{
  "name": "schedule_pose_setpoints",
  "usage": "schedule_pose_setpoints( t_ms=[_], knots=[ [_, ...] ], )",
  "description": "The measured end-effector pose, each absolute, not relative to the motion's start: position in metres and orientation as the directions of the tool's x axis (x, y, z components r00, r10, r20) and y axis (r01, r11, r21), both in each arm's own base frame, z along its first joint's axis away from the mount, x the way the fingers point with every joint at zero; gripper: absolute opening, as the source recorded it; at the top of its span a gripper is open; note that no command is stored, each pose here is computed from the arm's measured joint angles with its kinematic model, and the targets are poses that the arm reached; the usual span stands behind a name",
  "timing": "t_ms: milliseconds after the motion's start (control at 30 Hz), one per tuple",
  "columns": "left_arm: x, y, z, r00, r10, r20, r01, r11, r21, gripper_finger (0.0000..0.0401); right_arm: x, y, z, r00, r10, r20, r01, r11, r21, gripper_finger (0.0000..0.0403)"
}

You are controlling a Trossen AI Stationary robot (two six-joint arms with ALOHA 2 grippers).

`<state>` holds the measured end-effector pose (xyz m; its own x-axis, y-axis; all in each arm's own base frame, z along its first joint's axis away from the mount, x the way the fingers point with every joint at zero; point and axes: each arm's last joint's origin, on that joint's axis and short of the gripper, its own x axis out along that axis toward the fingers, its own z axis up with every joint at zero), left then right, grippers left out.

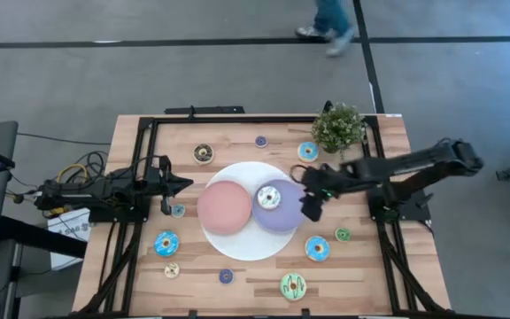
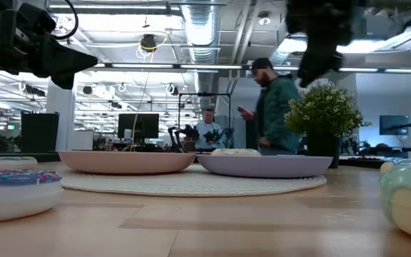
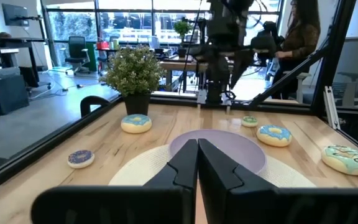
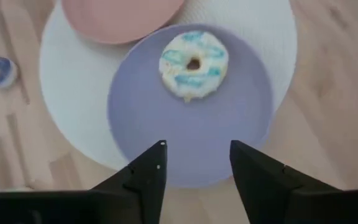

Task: Pick & Place donuts
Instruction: Put the small blue donut on the pink plate

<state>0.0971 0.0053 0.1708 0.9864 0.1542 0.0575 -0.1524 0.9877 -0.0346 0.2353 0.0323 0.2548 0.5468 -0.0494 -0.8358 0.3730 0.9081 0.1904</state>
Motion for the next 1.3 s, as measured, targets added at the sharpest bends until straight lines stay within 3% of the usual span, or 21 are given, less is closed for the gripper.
schedule_pose_setpoints(
  t_ms=[233,500,733,833,1100,1300],
  knots=[
    [0.097,0.005,0.171,0.986,0.154,0.057,-0.152,0.987,-0.042,0.0004,0.187,0.057,0.211,0.655,-0.085,-0.751,0.422,0.865,0.270,0.0128],
    [0.097,0.006,0.171,0.985,0.165,0.058,-0.161,0.985,-0.070,0.0004,0.167,0.078,0.161,0.728,-0.117,-0.676,0.383,0.887,0.259,0.0118],
    [0.097,0.006,0.171,0.983,0.171,0.060,-0.166,0.983,-0.073,0.0004,0.164,0.082,0.134,0.655,-0.113,-0.747,0.398,0.892,0.215,0.0118],
    [0.096,0.008,0.173,0.966,0.249,0.066,-0.244,0.967,-0.067,0.0004,0.164,0.084,0.130,0.644,-0.116,-0.756,0.394,0.897,0.198,0.0112],
    [0.103,0.007,0.188,0.949,0.306,-0.074,-0.311,0.948,-0.071,0.0000,0.160,0.093,0.140,0.728,-0.159,-0.667,0.262,0.963,0.056,0.0012],
    [0.126,0.004,0.205,0.899,0.319,-0.302,-0.337,0.941,-0.010,0.0000,0.150,0.085,0.145,0.775,-0.237,-0.586,0.293,0.956,0.002,0.0016]
  ],
)
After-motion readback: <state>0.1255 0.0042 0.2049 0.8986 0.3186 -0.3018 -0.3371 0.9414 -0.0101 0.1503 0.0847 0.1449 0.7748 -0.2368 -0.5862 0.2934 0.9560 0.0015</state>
